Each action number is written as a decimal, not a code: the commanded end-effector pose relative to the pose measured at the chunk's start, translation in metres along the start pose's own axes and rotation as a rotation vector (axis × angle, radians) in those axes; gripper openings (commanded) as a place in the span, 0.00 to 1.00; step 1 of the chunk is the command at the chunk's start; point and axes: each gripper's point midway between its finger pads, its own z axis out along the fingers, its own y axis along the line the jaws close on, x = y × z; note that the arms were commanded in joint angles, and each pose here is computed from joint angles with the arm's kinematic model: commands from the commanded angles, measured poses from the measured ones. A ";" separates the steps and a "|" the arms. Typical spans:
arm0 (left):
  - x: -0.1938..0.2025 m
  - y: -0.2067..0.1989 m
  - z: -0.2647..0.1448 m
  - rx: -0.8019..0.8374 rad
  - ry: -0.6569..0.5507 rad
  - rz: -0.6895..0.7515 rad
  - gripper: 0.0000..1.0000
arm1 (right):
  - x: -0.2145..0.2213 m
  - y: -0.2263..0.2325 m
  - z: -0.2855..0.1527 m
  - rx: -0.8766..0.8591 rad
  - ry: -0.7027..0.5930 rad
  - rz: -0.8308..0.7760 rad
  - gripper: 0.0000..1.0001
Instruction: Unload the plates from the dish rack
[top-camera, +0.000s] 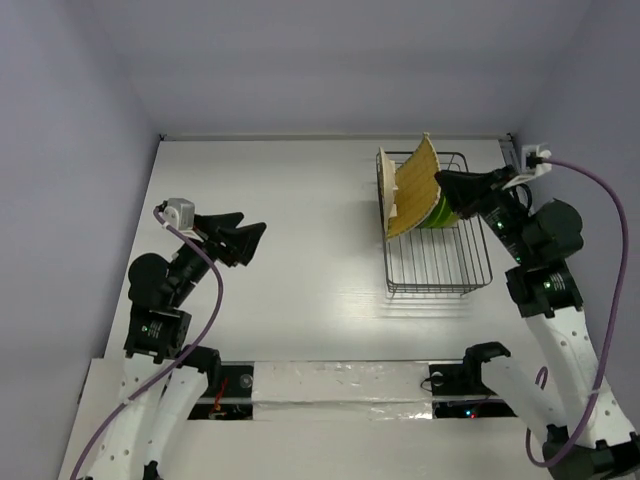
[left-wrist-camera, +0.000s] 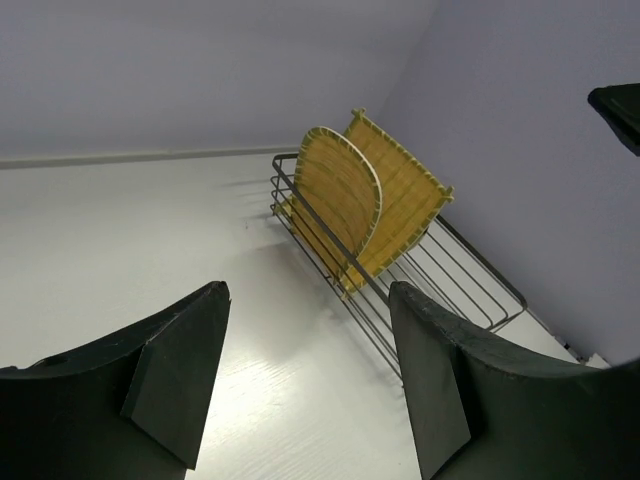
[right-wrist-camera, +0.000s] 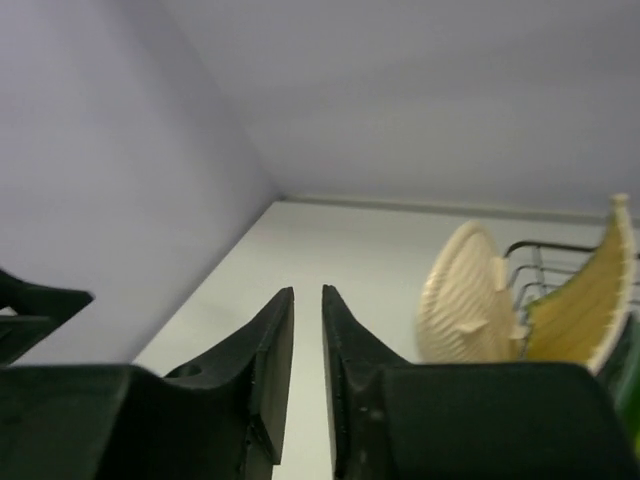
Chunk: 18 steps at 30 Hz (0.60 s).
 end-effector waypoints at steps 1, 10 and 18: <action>-0.023 -0.012 -0.004 0.033 -0.060 0.052 0.62 | 0.003 0.027 0.009 -0.076 0.053 0.007 0.22; -0.028 -0.013 -0.007 0.018 -0.081 0.067 0.01 | 0.047 0.021 0.060 0.165 0.233 -0.097 0.00; -0.025 0.001 -0.005 -0.058 -0.074 0.044 0.03 | 0.075 -0.035 0.090 0.458 0.334 -0.240 0.42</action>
